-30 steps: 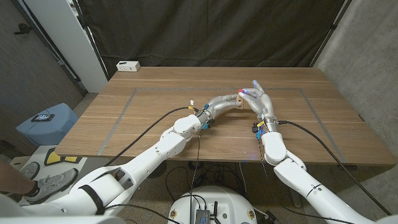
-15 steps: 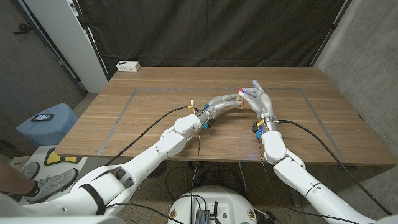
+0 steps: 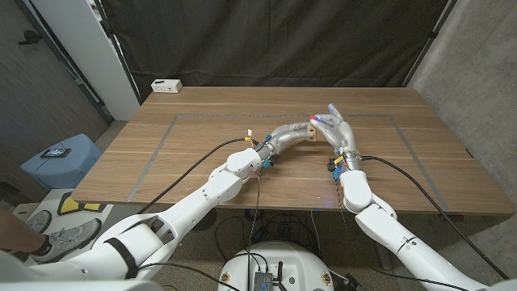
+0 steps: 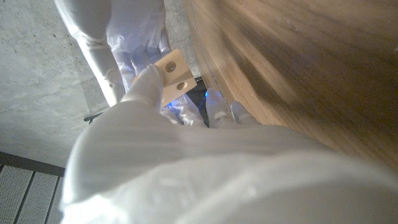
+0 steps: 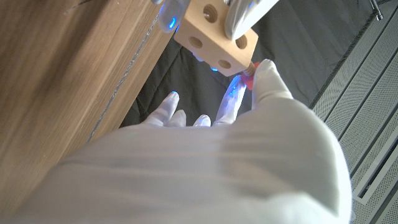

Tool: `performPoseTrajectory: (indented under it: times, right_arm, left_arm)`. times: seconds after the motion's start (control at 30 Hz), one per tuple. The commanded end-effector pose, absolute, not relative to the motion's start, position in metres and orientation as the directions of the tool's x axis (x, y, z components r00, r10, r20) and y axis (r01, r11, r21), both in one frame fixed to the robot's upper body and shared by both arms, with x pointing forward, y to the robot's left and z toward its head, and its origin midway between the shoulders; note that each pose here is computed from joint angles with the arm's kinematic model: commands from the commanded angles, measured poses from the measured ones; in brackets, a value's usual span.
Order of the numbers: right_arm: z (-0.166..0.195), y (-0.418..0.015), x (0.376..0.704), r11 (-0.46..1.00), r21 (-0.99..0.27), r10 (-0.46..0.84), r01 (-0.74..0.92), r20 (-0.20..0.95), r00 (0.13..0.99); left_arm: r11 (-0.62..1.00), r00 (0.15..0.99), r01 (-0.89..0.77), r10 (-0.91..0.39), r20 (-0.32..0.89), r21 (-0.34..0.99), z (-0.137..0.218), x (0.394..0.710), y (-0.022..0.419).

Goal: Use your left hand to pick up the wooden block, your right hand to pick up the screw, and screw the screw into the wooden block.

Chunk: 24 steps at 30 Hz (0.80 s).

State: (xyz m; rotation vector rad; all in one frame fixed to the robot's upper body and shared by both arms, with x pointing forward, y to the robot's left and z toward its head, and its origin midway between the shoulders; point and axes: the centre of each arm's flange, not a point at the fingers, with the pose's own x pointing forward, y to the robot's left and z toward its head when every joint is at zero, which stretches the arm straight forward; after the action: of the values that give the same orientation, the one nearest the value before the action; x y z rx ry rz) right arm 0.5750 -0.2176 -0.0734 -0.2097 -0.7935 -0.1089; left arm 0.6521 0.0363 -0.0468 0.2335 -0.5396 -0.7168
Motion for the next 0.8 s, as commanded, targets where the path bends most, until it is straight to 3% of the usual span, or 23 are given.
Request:
performPoseTrajectory:
  times: [0.03,0.8]
  right_arm:
    - [-0.0737,-0.2196,0.5754,0.974,-0.141,-0.02,0.174,0.717,0.697]
    - [-0.0787,-0.2208,0.5733,0.975,-0.15,-0.009,0.165,0.712,0.702]
  left_arm:
    - [0.734,0.626,0.562,-0.679,0.384,0.382,-0.0475,0.6522,0.036]
    - [0.733,0.623,0.562,-0.68,0.386,0.383,-0.0467,0.6514,0.0358]
